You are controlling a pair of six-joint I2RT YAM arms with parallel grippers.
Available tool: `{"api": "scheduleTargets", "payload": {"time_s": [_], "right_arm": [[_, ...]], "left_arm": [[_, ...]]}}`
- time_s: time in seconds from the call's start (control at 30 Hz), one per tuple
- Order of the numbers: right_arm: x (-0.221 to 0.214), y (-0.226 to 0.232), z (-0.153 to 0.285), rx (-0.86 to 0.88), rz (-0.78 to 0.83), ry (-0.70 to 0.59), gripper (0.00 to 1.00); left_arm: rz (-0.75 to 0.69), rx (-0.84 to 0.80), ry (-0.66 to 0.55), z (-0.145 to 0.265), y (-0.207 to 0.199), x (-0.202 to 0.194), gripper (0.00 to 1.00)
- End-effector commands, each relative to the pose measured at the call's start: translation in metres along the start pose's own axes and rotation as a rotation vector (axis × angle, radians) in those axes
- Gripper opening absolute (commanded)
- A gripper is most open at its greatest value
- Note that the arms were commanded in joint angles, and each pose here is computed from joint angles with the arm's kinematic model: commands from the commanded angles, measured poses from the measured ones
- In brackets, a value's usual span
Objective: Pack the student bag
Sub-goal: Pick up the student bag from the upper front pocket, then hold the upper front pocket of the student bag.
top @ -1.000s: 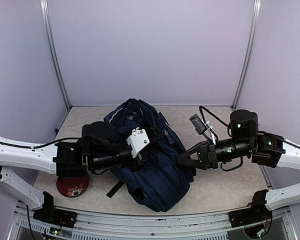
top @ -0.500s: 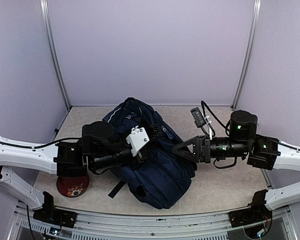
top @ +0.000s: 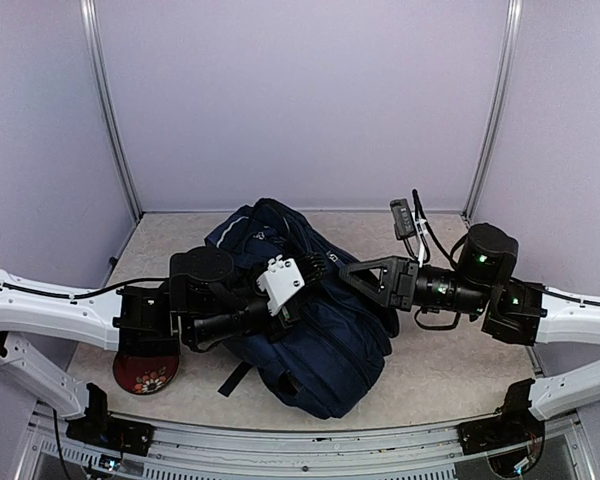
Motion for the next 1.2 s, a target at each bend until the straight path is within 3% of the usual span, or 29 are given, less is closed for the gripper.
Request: {"api": "scheduleTargets", "payload": {"time_s": [0.0, 0.1, 0.3, 0.4, 0.53, 0.57, 0.63, 0.67, 0.7, 0.87, 1.07, 1.17], "right_arm": [[0.004, 0.0, -0.006, 0.037, -0.024, -0.049, 0.3], [0.006, 0.001, -0.005, 0.038, -0.019, -0.063, 0.29], [0.008, -0.003, -0.003, 0.022, -0.022, -0.087, 0.13], [0.007, -0.009, -0.003, -0.015, -0.037, -0.092, 0.0], [0.006, -0.013, 0.001, -0.051, -0.032, -0.098, 0.0], [0.007, -0.013, 0.002, -0.055, -0.023, -0.098, 0.0], [0.009, -0.012, 0.004, -0.067, 0.003, -0.088, 0.0], [0.01, -0.012, 0.004, -0.065, 0.027, -0.071, 0.0], [0.01, -0.011, 0.003, -0.059, 0.04, -0.048, 0.0], [0.005, -0.013, -0.001, -0.037, 0.081, 0.069, 0.0], [-0.003, -0.015, -0.004, -0.054, 0.118, 0.173, 0.0], [-0.002, -0.015, -0.004, -0.062, 0.133, 0.181, 0.0]], "left_arm": [[-0.03, -0.055, 0.107, -0.009, -0.018, -0.025, 0.0], [-0.035, -0.062, 0.108, -0.01, -0.019, -0.026, 0.0], [-0.052, -0.088, 0.091, -0.006, -0.023, -0.023, 0.0], [-0.059, -0.101, 0.082, -0.004, -0.026, -0.023, 0.0], [-0.061, -0.157, 0.034, 0.005, -0.03, -0.016, 0.0], [-0.063, -0.204, 0.001, 0.009, -0.034, -0.012, 0.05], [-0.078, -0.329, -0.083, 0.022, -0.044, 0.001, 0.48], [-0.086, -0.399, -0.129, 0.029, -0.048, 0.009, 0.6], [-0.093, -0.46, -0.17, 0.036, -0.052, 0.016, 0.66], [-0.102, -0.568, -0.236, 0.053, -0.045, 0.045, 0.72], [-0.145, -0.497, -0.285, 0.069, 0.002, 0.077, 0.68], [-0.117, -0.426, -0.265, 0.063, 0.036, 0.071, 0.73]]}}
Point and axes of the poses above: each gripper's point midway between its finger pads, its own z axis back along the fingers, its own y axis along the line the jaws close on, x = y × z, the point moved 5 cm from there along z, back along the fingers, and after that the axes turned 12 degrees about -z, right-handed, at the moved point
